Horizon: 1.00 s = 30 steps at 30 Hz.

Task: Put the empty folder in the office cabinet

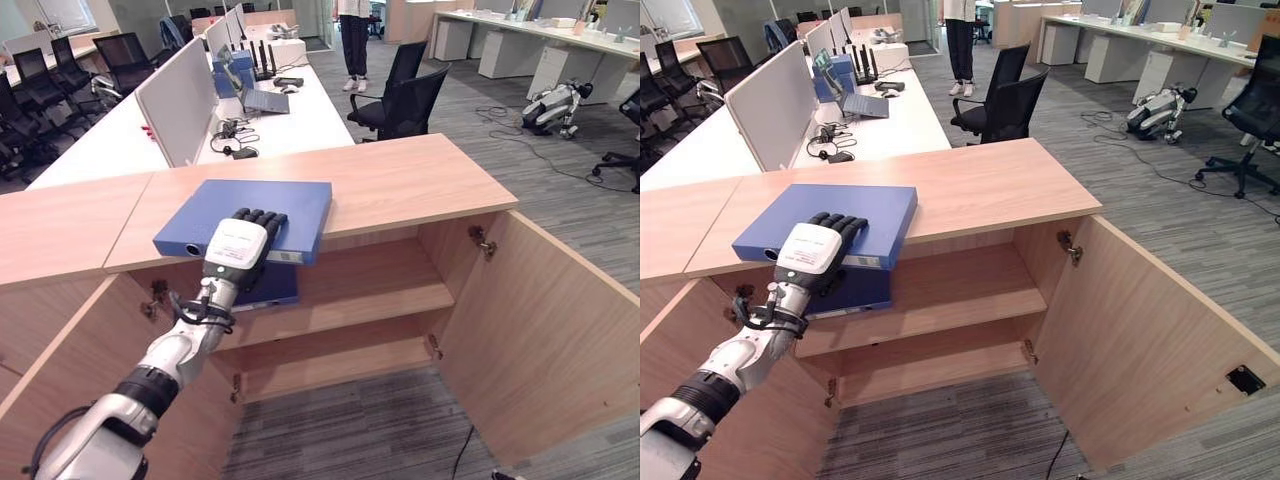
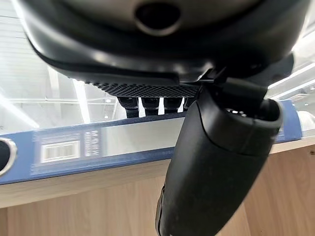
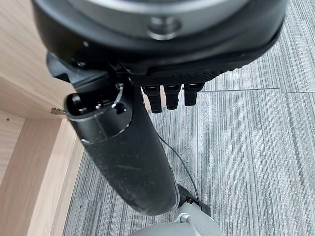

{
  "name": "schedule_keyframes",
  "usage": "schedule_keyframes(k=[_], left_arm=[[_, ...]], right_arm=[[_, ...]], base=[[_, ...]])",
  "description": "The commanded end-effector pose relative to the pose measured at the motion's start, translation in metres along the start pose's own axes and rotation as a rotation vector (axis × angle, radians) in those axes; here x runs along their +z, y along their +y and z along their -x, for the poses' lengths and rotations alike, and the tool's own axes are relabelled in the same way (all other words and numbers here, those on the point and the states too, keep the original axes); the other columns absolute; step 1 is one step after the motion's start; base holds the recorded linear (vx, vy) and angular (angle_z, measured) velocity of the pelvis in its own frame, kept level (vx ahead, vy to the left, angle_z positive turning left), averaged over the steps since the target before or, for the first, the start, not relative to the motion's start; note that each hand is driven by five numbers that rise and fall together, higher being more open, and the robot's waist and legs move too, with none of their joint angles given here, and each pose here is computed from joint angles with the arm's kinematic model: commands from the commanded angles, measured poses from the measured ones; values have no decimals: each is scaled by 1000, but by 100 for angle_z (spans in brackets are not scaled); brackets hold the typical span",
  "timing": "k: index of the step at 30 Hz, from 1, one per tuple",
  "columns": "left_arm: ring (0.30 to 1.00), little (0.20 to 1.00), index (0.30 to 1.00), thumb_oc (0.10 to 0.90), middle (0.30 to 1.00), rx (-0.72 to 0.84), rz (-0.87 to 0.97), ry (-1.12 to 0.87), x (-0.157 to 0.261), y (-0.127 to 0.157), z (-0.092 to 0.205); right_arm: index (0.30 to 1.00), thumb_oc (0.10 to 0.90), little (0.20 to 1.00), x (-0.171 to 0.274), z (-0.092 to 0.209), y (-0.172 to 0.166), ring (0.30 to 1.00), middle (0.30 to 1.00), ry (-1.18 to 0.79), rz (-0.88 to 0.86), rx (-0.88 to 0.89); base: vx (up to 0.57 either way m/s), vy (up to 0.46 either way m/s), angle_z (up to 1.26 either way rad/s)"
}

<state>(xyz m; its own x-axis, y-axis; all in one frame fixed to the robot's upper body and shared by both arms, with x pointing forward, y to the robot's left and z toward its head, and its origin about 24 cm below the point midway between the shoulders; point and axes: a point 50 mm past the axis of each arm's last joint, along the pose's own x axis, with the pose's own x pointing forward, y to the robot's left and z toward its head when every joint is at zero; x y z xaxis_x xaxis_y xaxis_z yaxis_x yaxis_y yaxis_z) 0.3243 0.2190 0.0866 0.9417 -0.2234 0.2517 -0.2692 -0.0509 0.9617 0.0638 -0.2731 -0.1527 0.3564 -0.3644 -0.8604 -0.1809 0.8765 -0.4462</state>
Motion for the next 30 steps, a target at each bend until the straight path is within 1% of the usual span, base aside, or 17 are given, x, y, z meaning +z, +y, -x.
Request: schedule_keyframes(k=[1,3,4,5,6,13,24,28,30], left_arm=[[900,900,900,800,900,321,-35,49,-15,81,-61],[900,900,900,800,900,314,-33,50,-15,79,-60],[853,853,853,769,853,312,-33,52,-15,78,-60],[789,789,789,726,789,312,-33,52,-15,78,-60],[300,300,300,400,300,302,-20,56,-15,76,-59],[300,300,300,400,300,326,21,53,-12,79,-59],[300,300,300,400,300,394,30,8,-5,93,-53],[300,300,300,400,300,450,34,-25,-1,104,-48],[300,300,300,400,300,496,68,-47,4,112,-42]], right_arm=[[900,800,900,28,-6,-19,900,900,-95,1,-61],[900,800,900,29,-6,-18,900,900,-98,3,-58],[900,800,900,29,-5,-17,900,900,-99,4,-57],[900,800,900,29,-5,-17,900,900,-99,4,-57],[900,800,900,29,-5,-17,900,900,-100,5,-56],[900,800,900,30,-6,-16,900,900,-100,11,-52],[900,800,900,32,-6,-12,900,900,-100,11,-43],[900,800,900,32,-6,-11,900,900,-95,3,-42],[900,800,900,31,-6,-10,900,900,-89,-5,-43]], base=[[0,0,0],[0,0,0],[0,0,0],[0,0,0],[0,0,0],[0,0,0],[0,0,0],[0,0,0],[0,0,0]])
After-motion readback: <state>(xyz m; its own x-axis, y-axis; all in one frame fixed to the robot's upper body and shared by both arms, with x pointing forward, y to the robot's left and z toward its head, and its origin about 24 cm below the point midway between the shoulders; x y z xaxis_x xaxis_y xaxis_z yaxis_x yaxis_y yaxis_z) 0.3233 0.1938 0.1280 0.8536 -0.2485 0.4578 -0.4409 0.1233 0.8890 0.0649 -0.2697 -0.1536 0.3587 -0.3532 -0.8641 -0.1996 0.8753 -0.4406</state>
